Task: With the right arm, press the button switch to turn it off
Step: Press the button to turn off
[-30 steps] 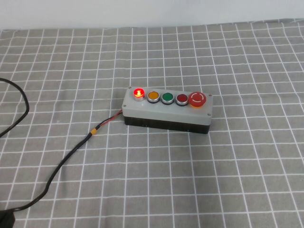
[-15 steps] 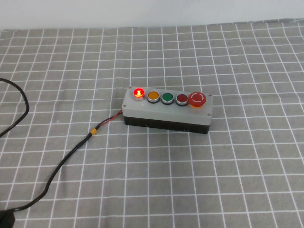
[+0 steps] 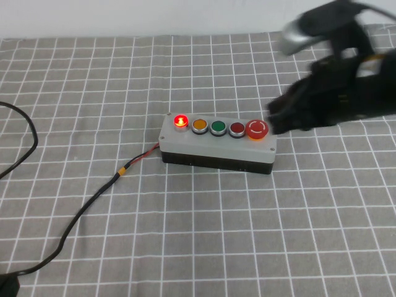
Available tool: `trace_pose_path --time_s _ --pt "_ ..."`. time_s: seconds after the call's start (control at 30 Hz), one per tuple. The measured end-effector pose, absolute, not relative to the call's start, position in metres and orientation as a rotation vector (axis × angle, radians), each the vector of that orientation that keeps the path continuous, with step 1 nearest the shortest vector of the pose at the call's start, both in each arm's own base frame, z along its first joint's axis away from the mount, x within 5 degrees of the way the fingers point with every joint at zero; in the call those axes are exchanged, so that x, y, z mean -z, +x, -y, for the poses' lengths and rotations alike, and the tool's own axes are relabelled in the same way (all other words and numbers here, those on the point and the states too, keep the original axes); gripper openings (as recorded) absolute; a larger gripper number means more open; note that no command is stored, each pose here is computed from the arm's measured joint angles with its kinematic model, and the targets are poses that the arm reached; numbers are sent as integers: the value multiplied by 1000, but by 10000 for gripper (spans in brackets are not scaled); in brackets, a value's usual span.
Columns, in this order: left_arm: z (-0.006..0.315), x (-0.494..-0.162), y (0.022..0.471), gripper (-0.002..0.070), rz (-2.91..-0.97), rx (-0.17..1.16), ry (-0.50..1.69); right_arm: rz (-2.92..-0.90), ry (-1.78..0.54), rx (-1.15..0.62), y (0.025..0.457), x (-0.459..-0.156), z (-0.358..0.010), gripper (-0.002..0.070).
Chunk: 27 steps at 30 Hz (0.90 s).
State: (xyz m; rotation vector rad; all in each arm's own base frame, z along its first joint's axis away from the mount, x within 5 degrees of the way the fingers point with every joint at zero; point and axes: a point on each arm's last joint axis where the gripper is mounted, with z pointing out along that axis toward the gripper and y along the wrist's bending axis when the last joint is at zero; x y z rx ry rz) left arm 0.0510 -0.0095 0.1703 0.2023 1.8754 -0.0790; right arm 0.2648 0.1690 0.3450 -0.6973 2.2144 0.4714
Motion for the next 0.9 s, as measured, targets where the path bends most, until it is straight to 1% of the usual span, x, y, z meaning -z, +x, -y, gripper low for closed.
trace_pose_path --time_s 0.13,0.3,0.67,0.9 --pt "9 -170 51 -3 -1875 79 202 -2223 -746 -491 280 -338 -194 -16" --pt "9 -170 51 -3 -1875 79 202 -2242 -767 -499 296 -334 -208 -16" --pt "9 -170 51 -3 -1875 79 202 -2279 -754 -533 309 -322 -219 -16" --pt "9 -170 51 -3 -1875 79 202 -2248 -717 -558 314 -322 -222 -16"
